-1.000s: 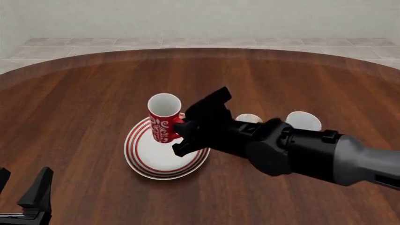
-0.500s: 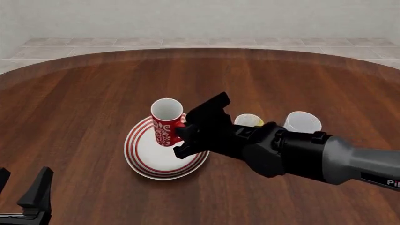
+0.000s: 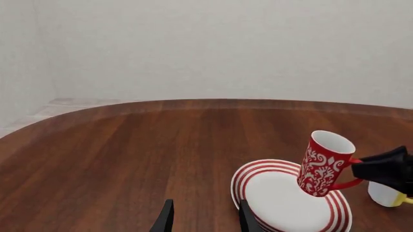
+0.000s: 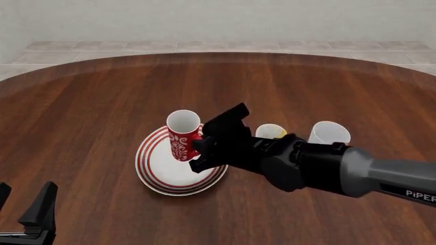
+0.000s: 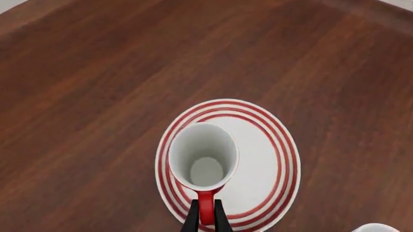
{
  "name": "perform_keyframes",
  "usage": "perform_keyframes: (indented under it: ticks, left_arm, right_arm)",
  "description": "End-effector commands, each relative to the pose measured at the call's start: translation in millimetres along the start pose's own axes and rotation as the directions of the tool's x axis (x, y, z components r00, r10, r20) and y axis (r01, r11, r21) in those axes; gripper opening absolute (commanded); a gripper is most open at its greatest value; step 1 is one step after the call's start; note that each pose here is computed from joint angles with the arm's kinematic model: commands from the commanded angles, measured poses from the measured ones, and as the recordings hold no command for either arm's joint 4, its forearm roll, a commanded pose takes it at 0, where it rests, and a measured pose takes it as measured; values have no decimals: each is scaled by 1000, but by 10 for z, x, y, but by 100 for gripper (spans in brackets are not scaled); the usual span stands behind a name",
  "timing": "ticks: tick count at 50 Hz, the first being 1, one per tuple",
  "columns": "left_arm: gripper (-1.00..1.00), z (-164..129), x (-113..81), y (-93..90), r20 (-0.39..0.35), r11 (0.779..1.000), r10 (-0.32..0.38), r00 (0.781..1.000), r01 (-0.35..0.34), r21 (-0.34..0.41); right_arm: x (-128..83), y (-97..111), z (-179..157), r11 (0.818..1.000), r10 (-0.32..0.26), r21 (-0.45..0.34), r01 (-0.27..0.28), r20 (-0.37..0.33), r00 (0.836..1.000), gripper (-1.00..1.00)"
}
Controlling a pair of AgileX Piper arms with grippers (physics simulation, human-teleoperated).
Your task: Pick up the red mug and put it on the plate
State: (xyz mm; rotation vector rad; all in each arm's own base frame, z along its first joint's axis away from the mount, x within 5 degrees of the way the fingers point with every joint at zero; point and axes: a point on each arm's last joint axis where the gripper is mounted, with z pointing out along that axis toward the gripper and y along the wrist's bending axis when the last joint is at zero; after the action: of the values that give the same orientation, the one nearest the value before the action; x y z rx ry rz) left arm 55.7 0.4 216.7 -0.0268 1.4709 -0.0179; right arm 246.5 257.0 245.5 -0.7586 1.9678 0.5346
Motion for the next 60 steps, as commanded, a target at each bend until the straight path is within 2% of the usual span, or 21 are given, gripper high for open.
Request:
perform_keyframes:
  ticks: [1,60]
  left_arm:
    - [100,0,2,1,0,1000,-5,1000,5,-2]
    - [100,-1,-10,2,2,1000,-7,1000,7,-5]
  right_arm:
    - [9,-20,48,1000,14,5,-14,-1,1000,-100]
    - [170,-106,267,999,21,25,-20,-41,999,-100]
